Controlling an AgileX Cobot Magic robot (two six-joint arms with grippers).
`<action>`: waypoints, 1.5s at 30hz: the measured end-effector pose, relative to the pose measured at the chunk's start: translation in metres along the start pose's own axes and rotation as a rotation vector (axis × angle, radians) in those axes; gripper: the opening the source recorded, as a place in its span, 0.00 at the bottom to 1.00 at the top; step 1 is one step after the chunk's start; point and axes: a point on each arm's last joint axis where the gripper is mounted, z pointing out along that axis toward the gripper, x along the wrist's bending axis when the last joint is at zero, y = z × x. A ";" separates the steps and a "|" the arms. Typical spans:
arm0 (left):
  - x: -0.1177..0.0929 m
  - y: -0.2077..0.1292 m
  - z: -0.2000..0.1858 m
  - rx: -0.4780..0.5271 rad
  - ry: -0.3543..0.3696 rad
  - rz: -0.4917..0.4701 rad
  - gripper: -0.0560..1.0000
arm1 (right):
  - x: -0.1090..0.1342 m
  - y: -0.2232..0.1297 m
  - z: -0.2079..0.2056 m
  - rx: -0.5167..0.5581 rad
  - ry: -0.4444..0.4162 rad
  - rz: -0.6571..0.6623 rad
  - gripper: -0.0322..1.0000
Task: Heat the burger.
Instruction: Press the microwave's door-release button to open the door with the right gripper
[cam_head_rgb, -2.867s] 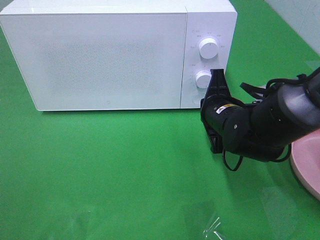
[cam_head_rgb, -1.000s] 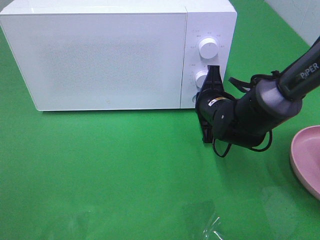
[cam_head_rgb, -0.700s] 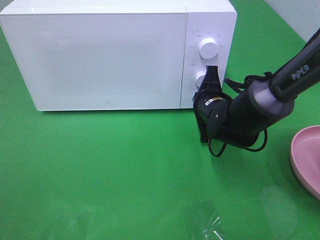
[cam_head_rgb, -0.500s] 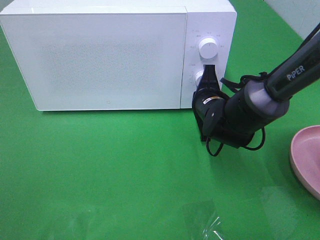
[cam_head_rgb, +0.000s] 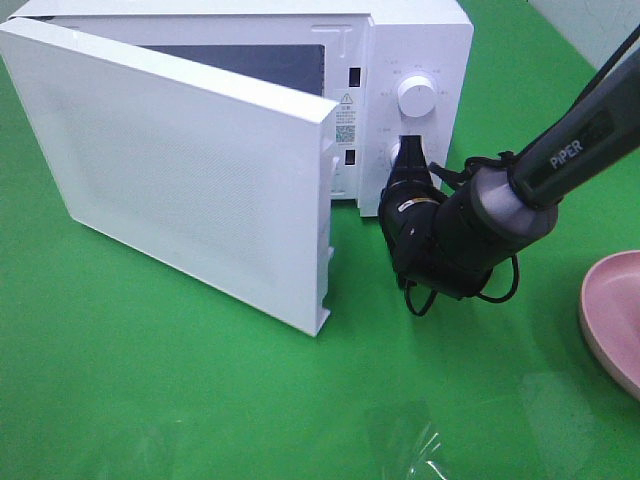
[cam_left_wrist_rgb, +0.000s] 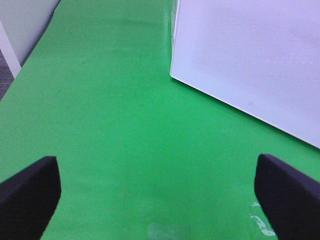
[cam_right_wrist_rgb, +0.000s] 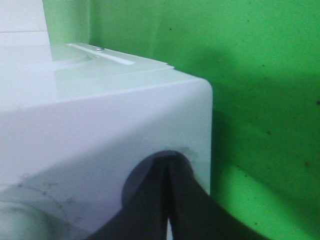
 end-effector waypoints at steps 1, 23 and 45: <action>0.000 0.000 0.000 0.000 0.000 0.000 0.97 | 0.000 0.000 0.000 0.000 0.000 0.000 0.04; 0.000 0.000 0.000 0.000 0.000 0.000 0.97 | 0.002 -0.002 -0.004 0.001 -0.028 0.032 0.04; 0.000 0.000 0.000 0.000 0.000 0.000 0.97 | 0.015 0.012 -0.050 0.118 -0.073 -0.073 0.04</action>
